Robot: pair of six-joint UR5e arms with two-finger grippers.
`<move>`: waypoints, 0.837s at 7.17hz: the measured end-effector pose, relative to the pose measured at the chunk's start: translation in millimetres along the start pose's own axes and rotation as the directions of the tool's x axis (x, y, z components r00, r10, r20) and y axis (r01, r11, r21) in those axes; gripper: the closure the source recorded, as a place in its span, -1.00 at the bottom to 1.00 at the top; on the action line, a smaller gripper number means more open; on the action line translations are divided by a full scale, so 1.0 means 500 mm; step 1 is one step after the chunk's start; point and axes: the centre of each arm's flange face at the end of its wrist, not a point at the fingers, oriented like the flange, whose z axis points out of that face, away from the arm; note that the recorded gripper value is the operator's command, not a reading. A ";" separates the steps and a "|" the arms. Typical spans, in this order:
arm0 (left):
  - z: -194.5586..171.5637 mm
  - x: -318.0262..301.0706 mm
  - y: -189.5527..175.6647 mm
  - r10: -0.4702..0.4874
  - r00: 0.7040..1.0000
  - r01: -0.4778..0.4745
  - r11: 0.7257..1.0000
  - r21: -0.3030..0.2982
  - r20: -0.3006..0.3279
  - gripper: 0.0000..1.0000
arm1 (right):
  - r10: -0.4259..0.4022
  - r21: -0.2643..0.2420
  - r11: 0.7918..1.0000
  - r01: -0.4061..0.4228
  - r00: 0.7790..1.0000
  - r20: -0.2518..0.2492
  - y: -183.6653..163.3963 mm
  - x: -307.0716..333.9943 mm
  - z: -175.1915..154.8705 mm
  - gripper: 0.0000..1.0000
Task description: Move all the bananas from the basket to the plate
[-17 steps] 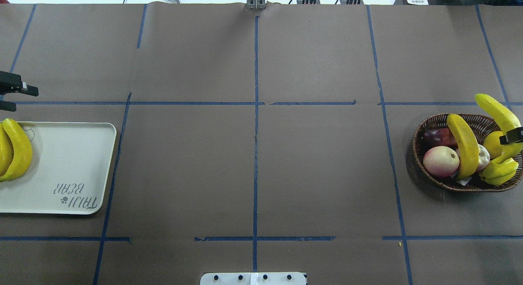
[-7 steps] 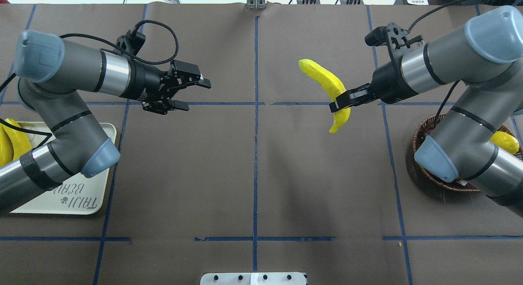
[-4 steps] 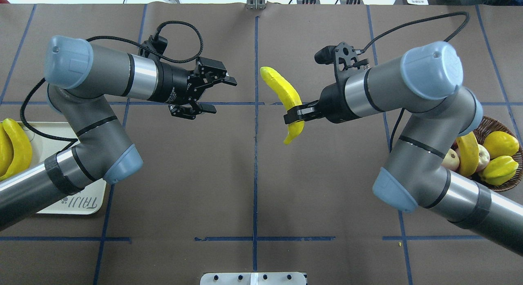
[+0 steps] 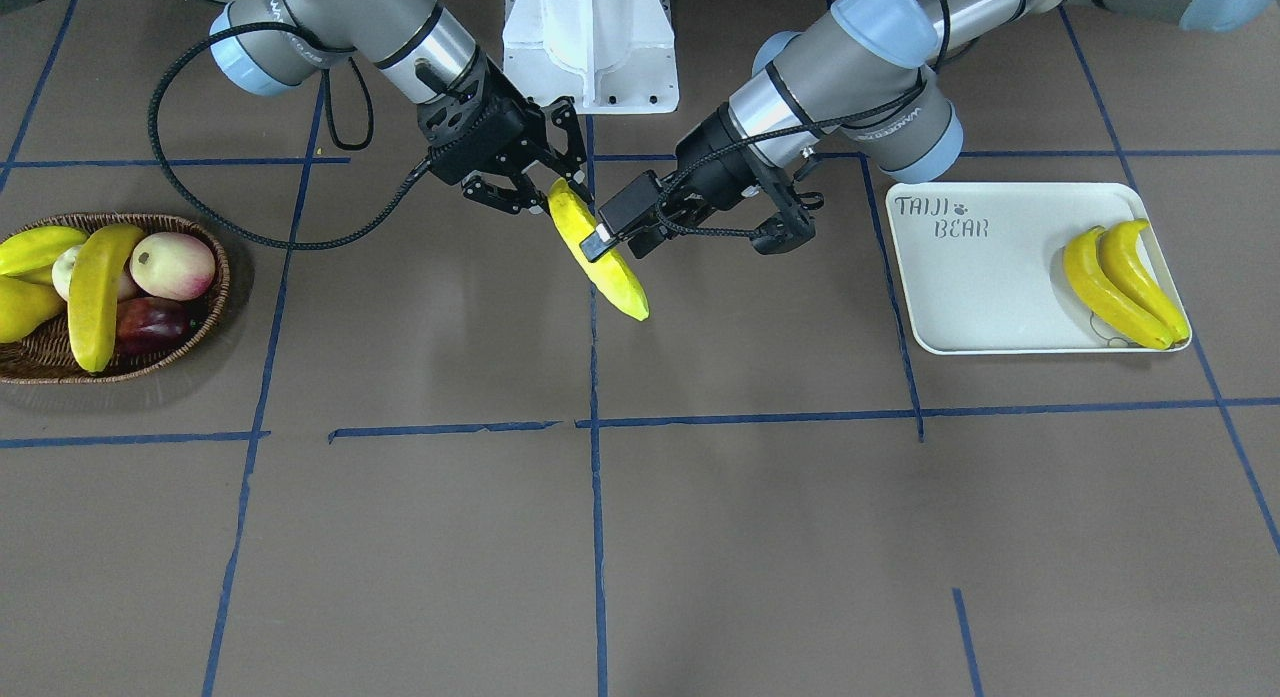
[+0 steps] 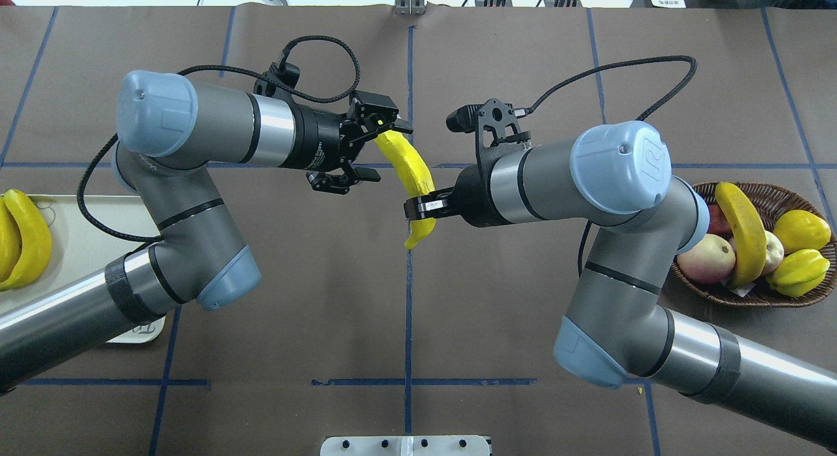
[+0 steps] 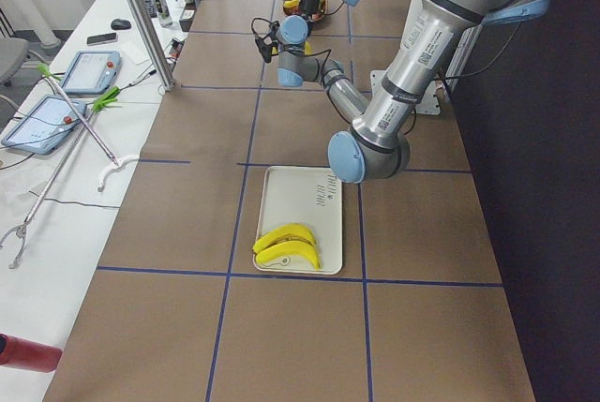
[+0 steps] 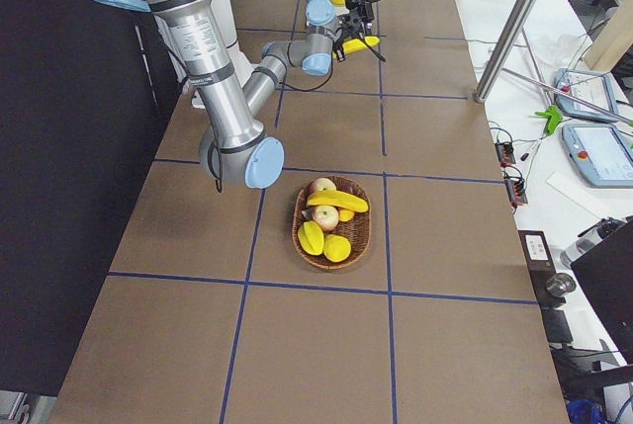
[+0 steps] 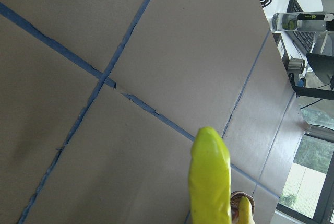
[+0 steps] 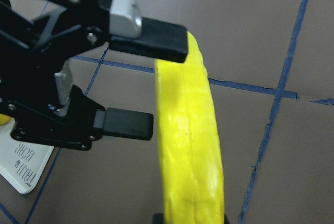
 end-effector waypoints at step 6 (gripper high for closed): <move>0.030 -0.015 0.021 0.004 1.000 -0.003 0.999 0.036 -0.010 1.00 | -0.004 0.010 1.000 0.003 1.000 0.009 0.010 -0.018 -0.004 -0.82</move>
